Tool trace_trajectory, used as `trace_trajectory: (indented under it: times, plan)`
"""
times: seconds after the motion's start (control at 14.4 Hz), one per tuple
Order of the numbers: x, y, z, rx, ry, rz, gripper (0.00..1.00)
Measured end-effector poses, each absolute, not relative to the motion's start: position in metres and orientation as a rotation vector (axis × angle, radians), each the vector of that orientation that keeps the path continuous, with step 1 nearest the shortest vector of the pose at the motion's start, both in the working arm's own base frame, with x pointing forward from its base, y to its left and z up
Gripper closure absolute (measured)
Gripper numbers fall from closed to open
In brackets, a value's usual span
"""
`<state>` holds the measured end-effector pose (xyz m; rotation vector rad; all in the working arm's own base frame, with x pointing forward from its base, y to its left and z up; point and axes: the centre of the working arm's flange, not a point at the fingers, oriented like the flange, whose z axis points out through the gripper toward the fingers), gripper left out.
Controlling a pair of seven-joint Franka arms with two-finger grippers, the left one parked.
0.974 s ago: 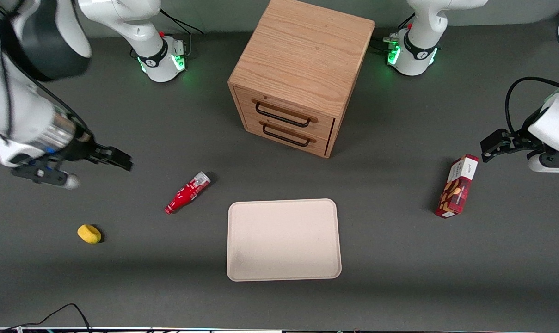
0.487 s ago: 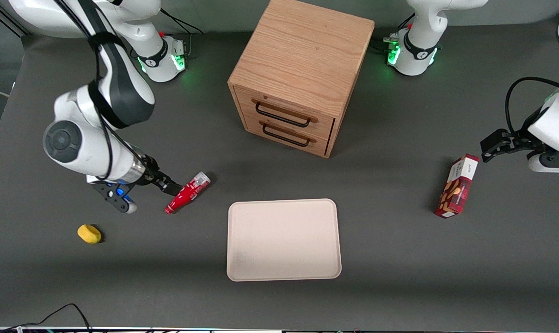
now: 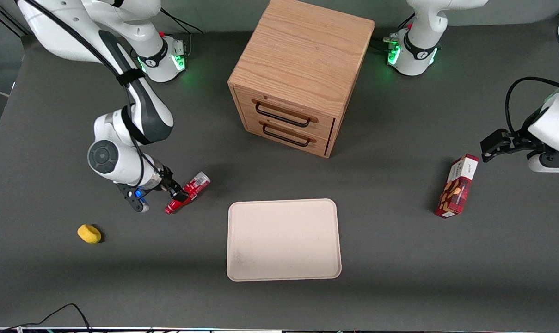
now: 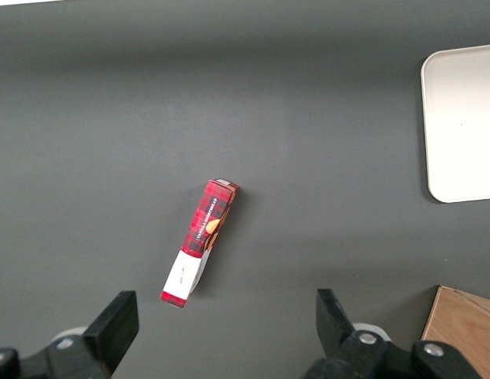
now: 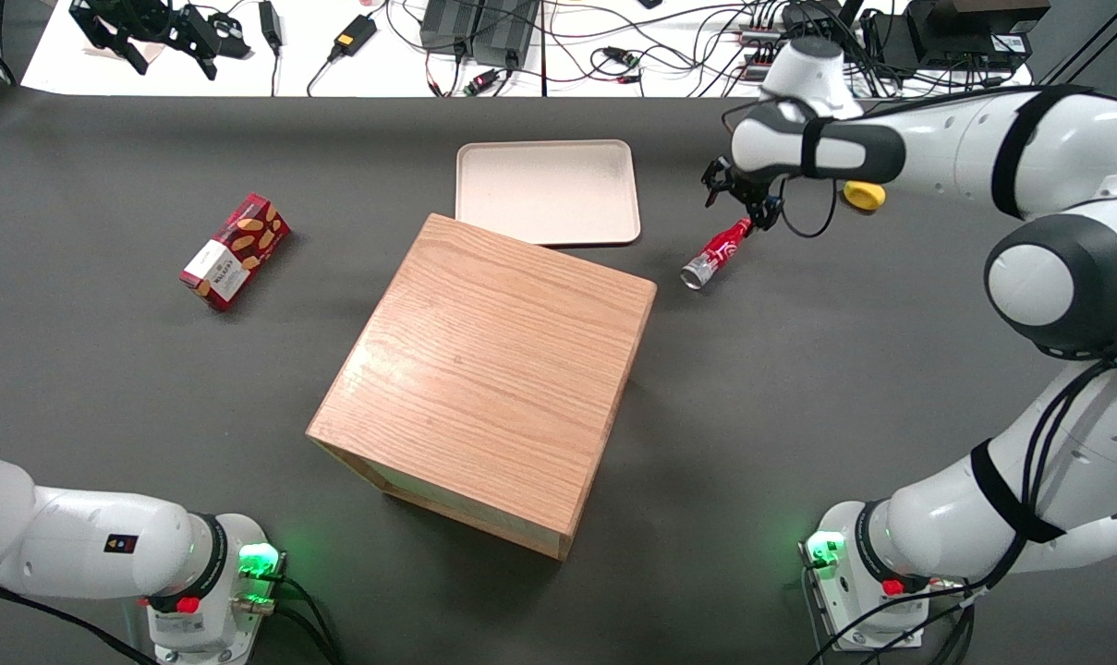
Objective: Place coke bottle on tray
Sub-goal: 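Lower the right gripper around the bottle's body and close it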
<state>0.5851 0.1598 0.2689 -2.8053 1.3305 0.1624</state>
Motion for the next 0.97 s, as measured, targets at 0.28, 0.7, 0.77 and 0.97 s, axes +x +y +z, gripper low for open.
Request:
trace_trajectory:
  times: [0.28, 0.7, 0.77, 0.97]
  plan:
    - [0.586, 0.165, 0.23, -2.75, 1.377, 0.128, 0.0]
    - [0.584, 0.158, 0.194, -2.742, 1.415, 0.165, 0.01]
    - [0.584, 0.157, 0.192, -2.742, 1.42, 0.168, 0.03]
    - [0.583, 0.157, 0.188, -2.742, 1.422, 0.172, 0.11]
